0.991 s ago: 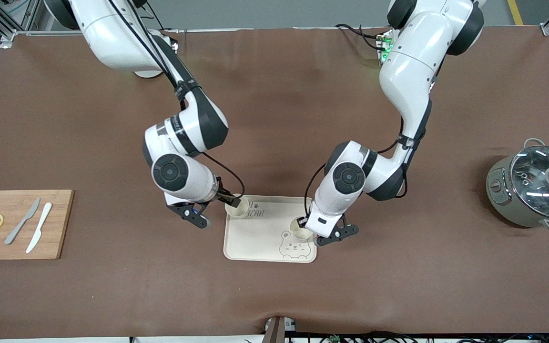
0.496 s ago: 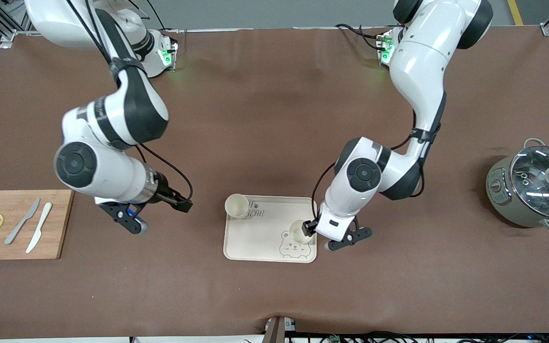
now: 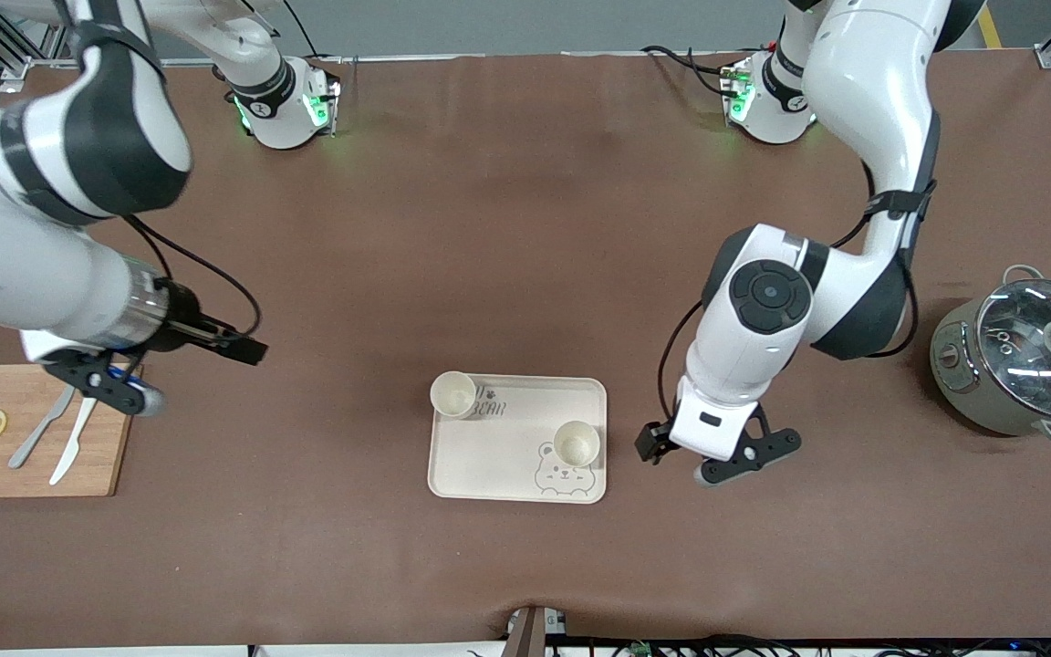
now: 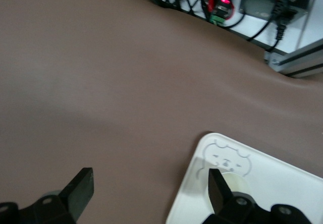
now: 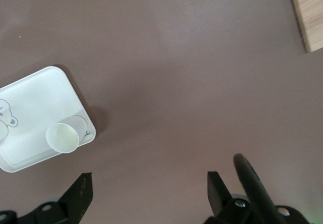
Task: Place white IKEA cup upright on tray with both arms
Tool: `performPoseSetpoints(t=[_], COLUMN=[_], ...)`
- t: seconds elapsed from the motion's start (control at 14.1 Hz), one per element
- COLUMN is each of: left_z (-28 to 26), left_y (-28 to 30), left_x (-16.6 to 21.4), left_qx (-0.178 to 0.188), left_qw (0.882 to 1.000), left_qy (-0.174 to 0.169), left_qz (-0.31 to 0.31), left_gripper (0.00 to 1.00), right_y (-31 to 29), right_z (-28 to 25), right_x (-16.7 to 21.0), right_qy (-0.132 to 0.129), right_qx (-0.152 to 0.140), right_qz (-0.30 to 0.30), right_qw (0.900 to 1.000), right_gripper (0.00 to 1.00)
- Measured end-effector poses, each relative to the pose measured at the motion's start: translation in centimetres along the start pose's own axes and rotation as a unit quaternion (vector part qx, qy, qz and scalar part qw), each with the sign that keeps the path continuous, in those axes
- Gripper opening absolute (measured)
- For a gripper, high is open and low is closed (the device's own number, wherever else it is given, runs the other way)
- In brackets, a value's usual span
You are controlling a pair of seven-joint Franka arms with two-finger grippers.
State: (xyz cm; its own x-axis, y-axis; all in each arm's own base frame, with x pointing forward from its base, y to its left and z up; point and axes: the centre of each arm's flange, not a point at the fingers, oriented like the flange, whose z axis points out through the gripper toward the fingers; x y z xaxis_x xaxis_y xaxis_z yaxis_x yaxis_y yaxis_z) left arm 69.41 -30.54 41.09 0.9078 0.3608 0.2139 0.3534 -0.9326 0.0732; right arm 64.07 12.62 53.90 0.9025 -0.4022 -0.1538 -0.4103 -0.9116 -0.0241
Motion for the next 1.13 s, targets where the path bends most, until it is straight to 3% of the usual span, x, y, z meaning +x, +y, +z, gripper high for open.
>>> performPoseSetpoints(t=[0.5,0.78,1.13], left_z=[-6.4,-11.1,-15.7], left_y=[-5.9,-10.7,-13.8], left_x=[3.2,5.6,5.2], left_qx=[0.044,0.056,0.078], left_qw=[0.998,0.998,0.996], left_qy=[-0.017,-0.019,-0.042], left_qz=[-0.030,-0.011,0.011], left_gripper=[1.00,1.00,1.00], right_y=[6.4,11.6,14.3], right_z=[-3.5,-6.0,-8.2], right_x=[-2.3,-3.3,-6.5], right_qy=[0.025,0.036,0.055], right_qx=[-0.028,-0.025,-0.047], right_qz=[-0.094,-0.155,-0.205], right_qw=[0.995,0.987,0.976], right_gripper=[1.00,1.00,1.00])
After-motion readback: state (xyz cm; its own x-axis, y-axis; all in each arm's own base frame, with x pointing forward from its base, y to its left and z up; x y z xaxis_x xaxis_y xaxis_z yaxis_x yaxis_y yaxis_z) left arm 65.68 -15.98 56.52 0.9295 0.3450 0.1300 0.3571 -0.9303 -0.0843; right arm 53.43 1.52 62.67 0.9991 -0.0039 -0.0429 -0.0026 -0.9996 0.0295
